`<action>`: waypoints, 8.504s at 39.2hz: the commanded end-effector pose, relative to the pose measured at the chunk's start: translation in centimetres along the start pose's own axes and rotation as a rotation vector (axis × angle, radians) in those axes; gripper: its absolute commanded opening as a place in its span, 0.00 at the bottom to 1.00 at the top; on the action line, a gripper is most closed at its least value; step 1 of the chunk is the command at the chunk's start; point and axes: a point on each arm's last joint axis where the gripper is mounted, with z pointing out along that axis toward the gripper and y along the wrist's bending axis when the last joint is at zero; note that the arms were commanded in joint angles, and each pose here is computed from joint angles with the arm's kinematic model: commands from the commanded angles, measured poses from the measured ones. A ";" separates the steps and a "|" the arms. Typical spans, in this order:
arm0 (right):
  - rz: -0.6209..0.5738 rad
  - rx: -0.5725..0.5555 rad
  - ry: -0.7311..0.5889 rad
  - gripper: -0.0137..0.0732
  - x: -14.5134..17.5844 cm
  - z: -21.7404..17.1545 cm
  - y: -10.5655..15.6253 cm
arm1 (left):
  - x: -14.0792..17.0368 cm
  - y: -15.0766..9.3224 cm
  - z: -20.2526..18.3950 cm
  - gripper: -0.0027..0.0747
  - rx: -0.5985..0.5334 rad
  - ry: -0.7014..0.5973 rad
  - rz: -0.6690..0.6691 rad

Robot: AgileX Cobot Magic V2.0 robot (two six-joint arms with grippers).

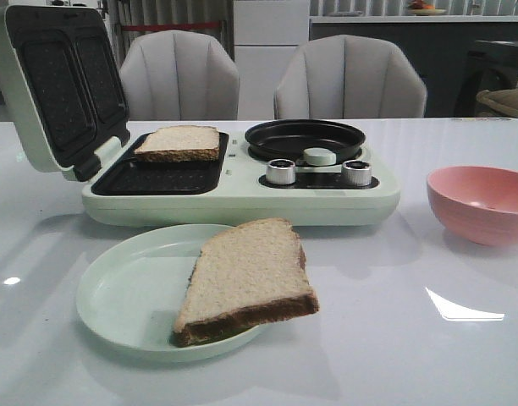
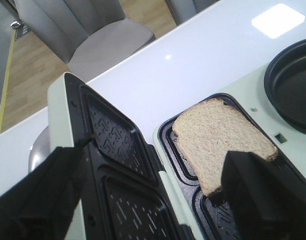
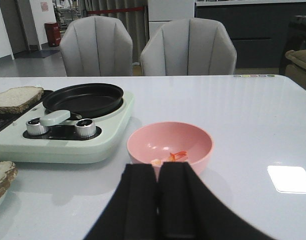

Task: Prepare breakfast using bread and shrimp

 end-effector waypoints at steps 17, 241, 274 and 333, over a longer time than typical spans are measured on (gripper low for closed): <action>-0.011 -0.006 -0.112 0.31 -1.3 -0.3 0.1 | 4.1 2.5 -12.4 0.79 0.024 -0.309 -0.188; 0.537 -0.638 1.016 0.35 2.6 28.3 12.3 | 19.9 -1.4 -23.1 0.79 -0.048 -0.540 -0.316; 0.623 -0.851 0.525 0.35 -7.1 33.7 16.5 | 19.9 -1.4 -23.1 0.79 -0.048 -0.540 -0.316; 0.337 -0.601 0.552 0.62 -2.3 39.2 21.7 | 19.9 -1.4 -23.1 0.79 -0.048 -0.540 -0.316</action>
